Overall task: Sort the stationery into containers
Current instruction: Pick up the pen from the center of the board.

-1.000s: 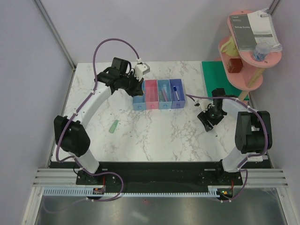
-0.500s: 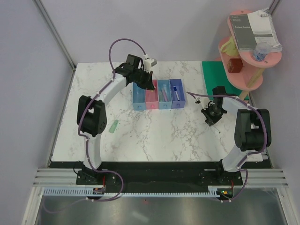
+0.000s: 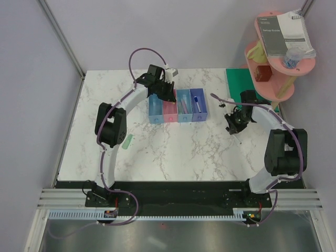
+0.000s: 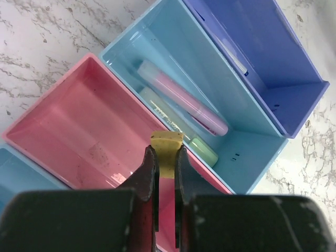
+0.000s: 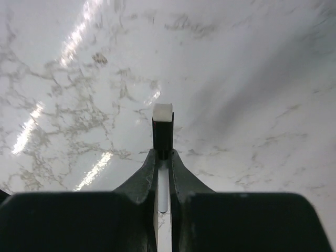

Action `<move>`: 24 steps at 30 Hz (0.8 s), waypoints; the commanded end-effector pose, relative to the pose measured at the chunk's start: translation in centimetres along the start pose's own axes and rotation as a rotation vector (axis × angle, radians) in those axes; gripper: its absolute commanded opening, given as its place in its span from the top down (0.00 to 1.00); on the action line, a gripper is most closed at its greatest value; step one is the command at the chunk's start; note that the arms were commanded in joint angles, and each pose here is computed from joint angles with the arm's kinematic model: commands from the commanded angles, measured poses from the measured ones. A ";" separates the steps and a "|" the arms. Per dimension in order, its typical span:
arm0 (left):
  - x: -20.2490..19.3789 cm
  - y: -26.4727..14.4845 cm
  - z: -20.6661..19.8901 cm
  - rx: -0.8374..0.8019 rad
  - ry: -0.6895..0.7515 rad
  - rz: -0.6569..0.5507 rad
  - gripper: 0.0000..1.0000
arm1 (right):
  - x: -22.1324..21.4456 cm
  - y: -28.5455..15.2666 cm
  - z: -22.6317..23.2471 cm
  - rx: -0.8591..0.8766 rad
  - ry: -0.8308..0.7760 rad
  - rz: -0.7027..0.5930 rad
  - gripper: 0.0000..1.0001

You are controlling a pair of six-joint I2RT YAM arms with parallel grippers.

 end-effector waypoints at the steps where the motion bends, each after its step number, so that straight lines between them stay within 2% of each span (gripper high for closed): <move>1: 1.4 0.4 0.2 0.024 0.018 -0.060 0.91 | 7.7 -5.9 -0.9 -0.052 0.016 -0.286 0.93; 8: 0.3 0.4 1.1 0.055 0.042 -0.040 0.73 | 15.7 -10.2 -2.4 -0.027 0.112 -0.580 0.94; 9: 0.3 0.4 1.3 0.063 0.045 -0.040 0.68 | 16.6 -10.4 -2.4 -0.003 0.122 -0.619 0.94; 13: -0.2 0.1 1.5 0.077 0.052 -0.031 0.64 | 21.0 -10.5 -3.4 0.045 0.191 -0.747 0.94; 17: 0.1 -0.8 1.3 0.091 0.073 -0.045 0.58 | 24.8 -9.4 -2.5 0.097 0.142 -0.771 0.95; 19: 0.4 -1.5 0.9 0.095 0.079 -0.057 0.52 | 25.9 -8.3 -2.8 0.105 0.121 -0.791 0.95; 24: 1.4 -3.1 0.1 0.097 0.092 -0.090 0.47 | 28.4 -6.0 -2.8 0.158 0.151 -0.802 0.95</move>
Point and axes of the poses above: each gripper's point midway between its finger pads, its own y axis out along the fingers, its own z axis along the line the jaws close on, x = y × z, the point moved 1 cm from there along -y, back along the fingers, and after that the axes turned 11 degrees about -y, right-handed, at the moved point
